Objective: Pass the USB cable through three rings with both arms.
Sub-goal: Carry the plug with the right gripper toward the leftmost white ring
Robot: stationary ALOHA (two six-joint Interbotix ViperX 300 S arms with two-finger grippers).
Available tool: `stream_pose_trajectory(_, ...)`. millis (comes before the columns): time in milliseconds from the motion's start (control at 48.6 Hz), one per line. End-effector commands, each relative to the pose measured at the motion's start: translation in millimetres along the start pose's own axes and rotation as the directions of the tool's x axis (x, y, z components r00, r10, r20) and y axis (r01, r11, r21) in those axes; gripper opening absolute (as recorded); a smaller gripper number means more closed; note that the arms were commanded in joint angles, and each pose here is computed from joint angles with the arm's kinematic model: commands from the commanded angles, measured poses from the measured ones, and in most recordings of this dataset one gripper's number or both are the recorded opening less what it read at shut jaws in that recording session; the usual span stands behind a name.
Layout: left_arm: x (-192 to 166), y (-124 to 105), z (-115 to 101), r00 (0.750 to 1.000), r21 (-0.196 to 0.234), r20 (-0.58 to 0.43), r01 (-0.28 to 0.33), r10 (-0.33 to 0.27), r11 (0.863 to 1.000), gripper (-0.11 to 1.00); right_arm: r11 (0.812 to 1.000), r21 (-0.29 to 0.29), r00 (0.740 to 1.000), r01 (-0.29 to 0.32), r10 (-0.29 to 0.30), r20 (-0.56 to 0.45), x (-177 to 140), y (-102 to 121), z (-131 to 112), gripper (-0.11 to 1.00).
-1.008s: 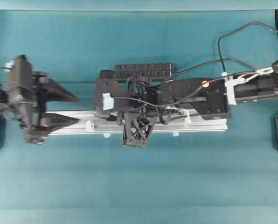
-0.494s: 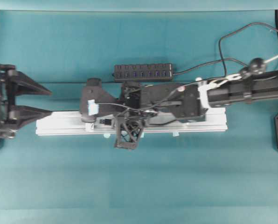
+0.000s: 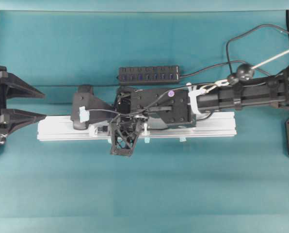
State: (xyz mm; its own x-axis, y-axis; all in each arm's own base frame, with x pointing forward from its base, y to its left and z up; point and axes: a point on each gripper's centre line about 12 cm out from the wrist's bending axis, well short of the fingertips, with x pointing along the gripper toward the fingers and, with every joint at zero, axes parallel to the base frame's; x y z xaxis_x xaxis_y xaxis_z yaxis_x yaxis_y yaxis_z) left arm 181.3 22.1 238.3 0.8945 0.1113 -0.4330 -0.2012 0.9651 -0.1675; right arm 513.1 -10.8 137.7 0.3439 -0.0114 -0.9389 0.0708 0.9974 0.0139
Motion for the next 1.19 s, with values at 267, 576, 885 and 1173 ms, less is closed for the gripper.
stream_pose_trajectory(267,-0.9,-0.4,5.1,1.0,0.002,0.017,0.0,0.0,1.0,0.74,1.0,-0.019,0.999,-0.006,0.007,0.038,-2.5,5.0,13.5,-0.08)
stream_pose_trajectory(576,-0.9,-0.4,5.1,1.0,0.0,0.017,0.0,0.0,1.0,0.74,1.0,-0.015,0.998,-0.008,0.009,0.066,-2.4,4.0,22.3,-0.08)
stream_pose_trajectory(885,-0.4,-0.3,4.8,1.0,0.0,0.014,0.0,0.0,1.0,0.73,1.0,-0.007,0.992,-0.021,0.022,0.124,0.8,7.3,32.7,-0.08)
stream_pose_trajectory(1173,1.7,-0.4,-1.2,1.0,-0.009,0.009,0.005,-0.004,1.0,0.73,0.999,0.014,0.989,-0.032,0.03,0.147,1.5,6.7,34.1,-0.08)
